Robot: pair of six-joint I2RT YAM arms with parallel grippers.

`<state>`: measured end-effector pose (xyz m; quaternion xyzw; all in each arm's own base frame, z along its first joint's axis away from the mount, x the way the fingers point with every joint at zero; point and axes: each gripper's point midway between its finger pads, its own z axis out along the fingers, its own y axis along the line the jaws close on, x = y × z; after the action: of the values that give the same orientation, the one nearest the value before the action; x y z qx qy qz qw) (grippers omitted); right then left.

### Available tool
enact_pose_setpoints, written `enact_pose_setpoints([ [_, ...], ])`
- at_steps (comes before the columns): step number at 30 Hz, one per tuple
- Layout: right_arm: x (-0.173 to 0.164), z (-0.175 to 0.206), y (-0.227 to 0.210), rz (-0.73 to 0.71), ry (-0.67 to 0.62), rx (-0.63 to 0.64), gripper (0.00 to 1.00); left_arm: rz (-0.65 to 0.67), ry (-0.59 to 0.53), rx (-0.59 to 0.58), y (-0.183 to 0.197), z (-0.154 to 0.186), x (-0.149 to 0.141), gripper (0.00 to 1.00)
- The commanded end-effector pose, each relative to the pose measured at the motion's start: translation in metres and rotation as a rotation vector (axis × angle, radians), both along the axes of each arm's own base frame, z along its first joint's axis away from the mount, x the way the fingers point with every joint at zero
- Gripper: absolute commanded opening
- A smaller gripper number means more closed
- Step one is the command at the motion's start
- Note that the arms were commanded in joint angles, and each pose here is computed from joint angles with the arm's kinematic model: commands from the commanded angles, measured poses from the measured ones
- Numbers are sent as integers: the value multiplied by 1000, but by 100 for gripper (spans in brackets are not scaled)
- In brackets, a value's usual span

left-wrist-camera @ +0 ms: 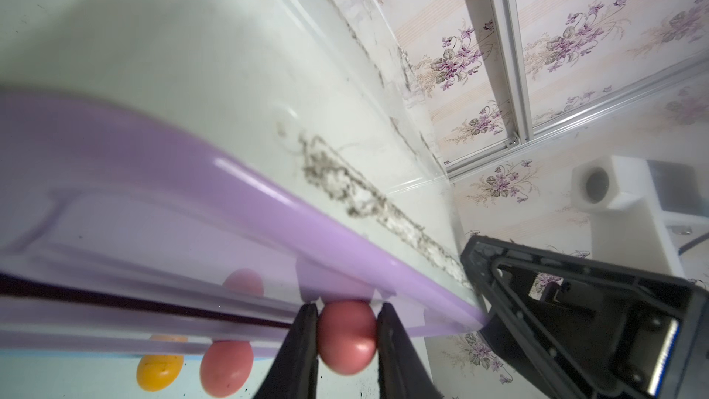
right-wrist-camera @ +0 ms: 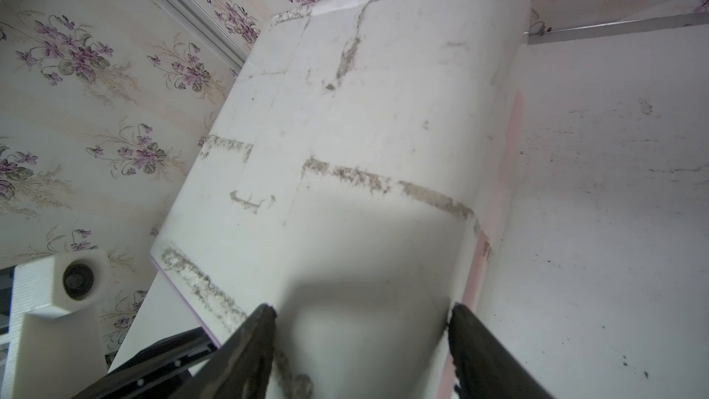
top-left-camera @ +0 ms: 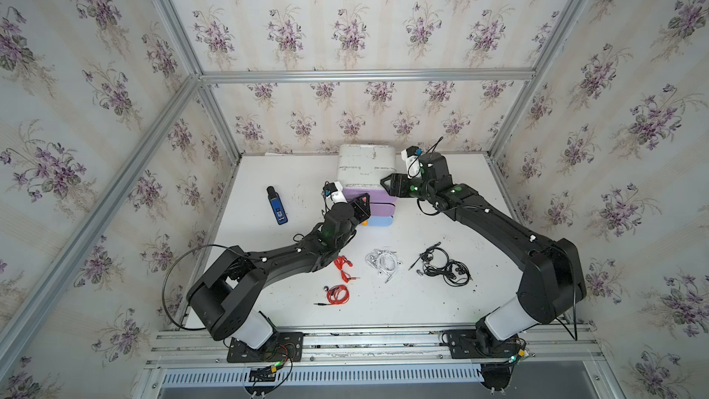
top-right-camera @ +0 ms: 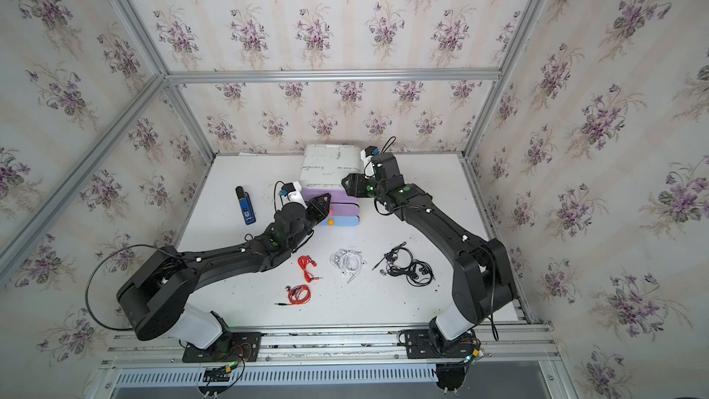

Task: Place the wired earphones into the drawer by color
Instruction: Open the drawer in the storage box.

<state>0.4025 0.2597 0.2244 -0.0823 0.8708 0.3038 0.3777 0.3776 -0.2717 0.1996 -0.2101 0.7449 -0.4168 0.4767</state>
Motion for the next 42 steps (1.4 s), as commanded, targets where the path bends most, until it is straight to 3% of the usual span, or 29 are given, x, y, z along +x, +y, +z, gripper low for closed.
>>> enact_pose_setpoints([
  [1, 3, 1, 0, -6, -16, -7, 74, -9, -1, -11, 0, 0, -6, 18],
  [11, 4, 2, 0, -11, -12, -2, 74, -31, 30, -26, 5, -10, -38, 17],
  [16, 4, 1, -1, -17, -8, -3, 74, -49, 21, -47, 6, 2, -62, 17],
  [30, 4, 1, 0, -23, 0, 6, 74, -58, 75, -13, 15, -20, -112, 18],
  [38, 5, 1, 3, -19, 2, 11, 74, -58, 80, 4, 13, -23, -112, 26],
  [42, 5, -1, 3, -17, 7, 8, 74, -73, 75, -8, 8, -20, -112, 37],
])
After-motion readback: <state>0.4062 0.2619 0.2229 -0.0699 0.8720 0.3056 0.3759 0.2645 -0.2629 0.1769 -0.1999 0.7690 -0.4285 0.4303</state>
